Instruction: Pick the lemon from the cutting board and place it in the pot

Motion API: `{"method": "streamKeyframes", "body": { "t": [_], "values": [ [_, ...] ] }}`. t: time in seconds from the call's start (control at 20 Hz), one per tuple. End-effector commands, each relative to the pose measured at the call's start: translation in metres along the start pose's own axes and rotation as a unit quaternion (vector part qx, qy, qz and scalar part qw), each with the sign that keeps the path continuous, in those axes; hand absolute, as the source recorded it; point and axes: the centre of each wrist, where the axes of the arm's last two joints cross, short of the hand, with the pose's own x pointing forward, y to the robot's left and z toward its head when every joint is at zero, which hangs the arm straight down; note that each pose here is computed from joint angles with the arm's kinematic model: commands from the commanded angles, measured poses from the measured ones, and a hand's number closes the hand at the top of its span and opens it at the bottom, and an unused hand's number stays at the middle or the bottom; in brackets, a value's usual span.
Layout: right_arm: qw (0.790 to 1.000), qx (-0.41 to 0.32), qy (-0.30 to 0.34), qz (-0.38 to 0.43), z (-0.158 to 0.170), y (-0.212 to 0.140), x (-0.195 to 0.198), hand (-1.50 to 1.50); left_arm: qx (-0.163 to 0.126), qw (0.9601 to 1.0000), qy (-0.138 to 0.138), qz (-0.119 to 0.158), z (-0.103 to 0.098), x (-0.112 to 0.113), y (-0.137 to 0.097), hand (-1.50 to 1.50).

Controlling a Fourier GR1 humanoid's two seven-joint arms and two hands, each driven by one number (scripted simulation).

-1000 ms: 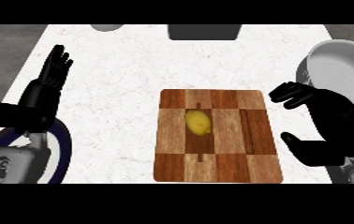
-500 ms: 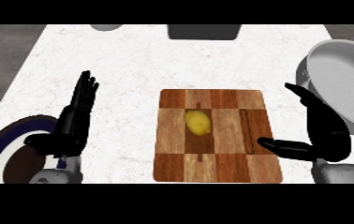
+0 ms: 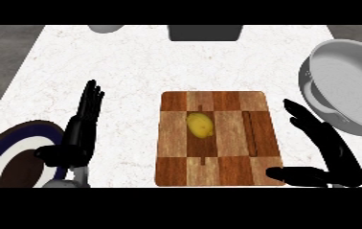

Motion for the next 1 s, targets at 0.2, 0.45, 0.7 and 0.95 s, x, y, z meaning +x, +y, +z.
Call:
{"method": "streamKeyframes", "body": {
  "t": [0.2, 0.45, 0.7, 0.95],
  "values": [
    [0.968, 0.172, 0.12, 0.138, -0.025, 0.024, 0.027, -1.5, -0.009, 0.9999, 0.004, -0.001, 0.007, 0.001, 0.002, 0.0],
    [0.957, 0.205, 0.151, 0.137, -0.056, 0.07, 0.036, -1.5, -0.011, 0.9999, -0.003, -0.003, 0.002, 0.004, 0.01, 0.0],
    [0.951, 0.227, 0.169, 0.127, -0.058, 0.089, 0.031, -1.5, -0.003, 1.0, 0.001, -0.002, -0.001, 0.007, -0.006, 0.0],
    [0.925, 0.256, 0.22, 0.173, -0.064, 0.098, 0.018, -1.5, 0.002, 1.0, -0.006, -0.003, -0.002, 0.006, 0.021, 0.0]
  ]
}}
